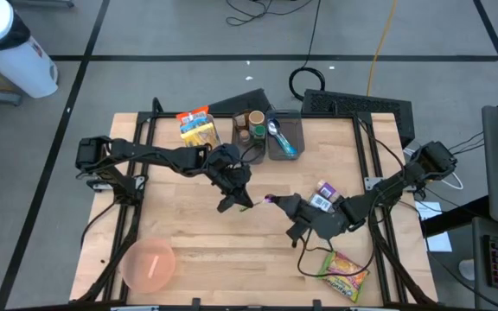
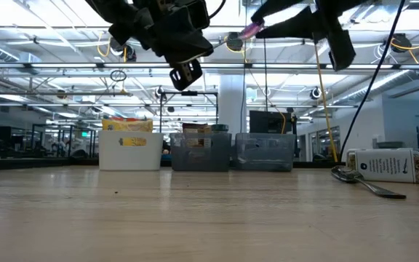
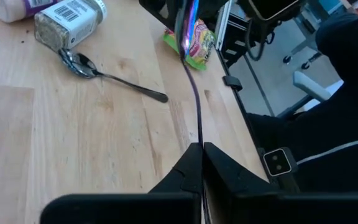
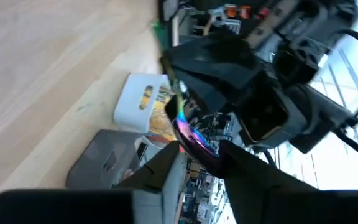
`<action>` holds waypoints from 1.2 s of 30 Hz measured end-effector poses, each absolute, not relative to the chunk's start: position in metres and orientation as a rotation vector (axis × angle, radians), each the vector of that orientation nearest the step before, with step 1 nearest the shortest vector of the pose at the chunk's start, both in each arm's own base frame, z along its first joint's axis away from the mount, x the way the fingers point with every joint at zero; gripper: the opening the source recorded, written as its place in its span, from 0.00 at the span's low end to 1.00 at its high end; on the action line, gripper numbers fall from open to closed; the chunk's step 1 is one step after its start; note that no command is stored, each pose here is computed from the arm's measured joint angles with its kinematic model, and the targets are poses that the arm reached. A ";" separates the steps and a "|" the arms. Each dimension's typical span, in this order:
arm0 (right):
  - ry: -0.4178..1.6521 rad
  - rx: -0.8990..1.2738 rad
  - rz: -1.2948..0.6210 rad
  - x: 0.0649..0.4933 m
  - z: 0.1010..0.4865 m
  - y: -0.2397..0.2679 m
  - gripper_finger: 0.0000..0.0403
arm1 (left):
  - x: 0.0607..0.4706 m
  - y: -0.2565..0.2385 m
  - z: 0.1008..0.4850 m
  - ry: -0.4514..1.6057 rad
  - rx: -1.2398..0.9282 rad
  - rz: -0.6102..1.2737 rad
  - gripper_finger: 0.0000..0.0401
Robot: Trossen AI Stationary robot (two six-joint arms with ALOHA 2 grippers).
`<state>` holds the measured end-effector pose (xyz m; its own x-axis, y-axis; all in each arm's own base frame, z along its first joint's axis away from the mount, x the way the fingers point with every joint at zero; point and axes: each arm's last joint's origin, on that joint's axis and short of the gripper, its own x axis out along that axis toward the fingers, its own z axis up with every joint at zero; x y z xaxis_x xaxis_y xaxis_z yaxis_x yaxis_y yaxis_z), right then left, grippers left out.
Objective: Pick & Place Food Item
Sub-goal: Put the purple spoon into the right black bin
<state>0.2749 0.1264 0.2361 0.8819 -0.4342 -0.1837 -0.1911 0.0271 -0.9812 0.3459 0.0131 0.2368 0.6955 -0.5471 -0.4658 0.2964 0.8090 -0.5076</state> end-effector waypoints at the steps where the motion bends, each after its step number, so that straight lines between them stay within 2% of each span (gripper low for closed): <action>1: 0.495 -1.537 -0.214 0.275 0.238 0.126 0.28 | 0.346 0.013 0.237 0.644 -0.412 -0.488 0.01; 9: 0.475 -1.376 -0.364 0.276 0.245 0.125 0.47 | 0.348 0.007 0.238 0.609 -0.318 -0.465 0.00; 15: 0.471 -1.288 -0.439 0.269 0.251 0.127 0.55 | 0.352 0.003 0.242 0.542 -0.227 -0.422 0.00; 20: 0.437 -1.172 -0.511 0.251 0.268 0.133 0.56 | 0.352 0.004 0.246 0.511 -0.171 -0.395 0.00; 27: 0.246 -0.736 -0.515 0.212 0.277 0.129 0.54 | 0.354 0.005 0.270 0.326 0.007 -0.236 0.00; 31: 0.154 -0.481 -0.470 0.203 0.267 0.120 0.54 | 0.358 0.001 0.286 0.156 0.085 -0.126 0.00; 36: 0.067 -0.306 -0.475 0.208 0.243 0.107 0.53 | 0.369 -0.008 0.290 0.004 0.137 0.018 0.00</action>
<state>0.2076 0.1069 0.2426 0.8882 -0.4594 0.0077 0.4396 0.8448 -0.3052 0.3691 -0.0082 0.2896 0.9998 0.0181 -0.0031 -0.0175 0.9905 0.1363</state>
